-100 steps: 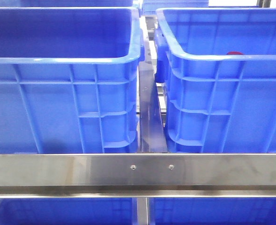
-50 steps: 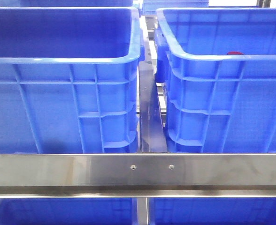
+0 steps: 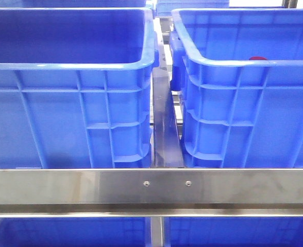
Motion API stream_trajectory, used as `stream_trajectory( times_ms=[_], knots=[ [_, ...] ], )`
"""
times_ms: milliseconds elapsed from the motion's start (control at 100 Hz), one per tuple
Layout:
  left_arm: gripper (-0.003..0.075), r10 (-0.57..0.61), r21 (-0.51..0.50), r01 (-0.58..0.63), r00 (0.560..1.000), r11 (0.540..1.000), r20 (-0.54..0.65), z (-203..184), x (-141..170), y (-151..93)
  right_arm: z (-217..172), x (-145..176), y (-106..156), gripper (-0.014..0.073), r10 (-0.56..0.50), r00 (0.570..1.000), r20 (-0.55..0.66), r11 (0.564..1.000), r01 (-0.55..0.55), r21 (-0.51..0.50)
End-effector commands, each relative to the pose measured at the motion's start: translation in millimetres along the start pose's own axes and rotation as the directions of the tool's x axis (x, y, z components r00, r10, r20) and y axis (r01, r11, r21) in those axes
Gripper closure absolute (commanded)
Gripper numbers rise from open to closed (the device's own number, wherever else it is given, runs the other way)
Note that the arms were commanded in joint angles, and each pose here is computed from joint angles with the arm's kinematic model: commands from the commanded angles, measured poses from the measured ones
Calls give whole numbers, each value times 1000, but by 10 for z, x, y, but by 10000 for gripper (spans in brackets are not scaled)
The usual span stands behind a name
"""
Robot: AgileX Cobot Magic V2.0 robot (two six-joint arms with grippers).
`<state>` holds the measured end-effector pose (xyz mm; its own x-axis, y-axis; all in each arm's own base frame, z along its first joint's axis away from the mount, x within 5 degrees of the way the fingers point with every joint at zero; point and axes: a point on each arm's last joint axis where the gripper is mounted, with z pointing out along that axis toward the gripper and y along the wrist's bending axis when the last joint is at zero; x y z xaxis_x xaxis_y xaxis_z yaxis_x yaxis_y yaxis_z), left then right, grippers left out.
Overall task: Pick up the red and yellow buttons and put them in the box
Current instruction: 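Move the left gripper back over the button bin toward a yellow button, then grasp the yellow-capped button with the left gripper and lift it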
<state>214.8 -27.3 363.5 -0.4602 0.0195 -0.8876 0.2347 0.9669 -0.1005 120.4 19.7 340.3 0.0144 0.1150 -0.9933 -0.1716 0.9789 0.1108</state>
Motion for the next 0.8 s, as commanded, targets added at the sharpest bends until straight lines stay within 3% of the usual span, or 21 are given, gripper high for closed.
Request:
stream_trajectory(
  times_ms=[0, 400, 790],
  knots=[
    [189, -5, -38, 7, 999, 999, 49, 164, -228, 79, -11, -97, 9, 662, -14, 999, 29, 1000, 14, -1],
    [190, -30, -134, 10, 988, 991, -148, 1089, -234, 389, -11, -97, 9, 662, -14, 999, 29, 1000, 14, -1],
    [190, -58, -176, 15, 969, 984, -240, 1472, -5, 600, -11, -97, 9, 662, -14, 999, 29, 1000, 14, -1]
  ],
)
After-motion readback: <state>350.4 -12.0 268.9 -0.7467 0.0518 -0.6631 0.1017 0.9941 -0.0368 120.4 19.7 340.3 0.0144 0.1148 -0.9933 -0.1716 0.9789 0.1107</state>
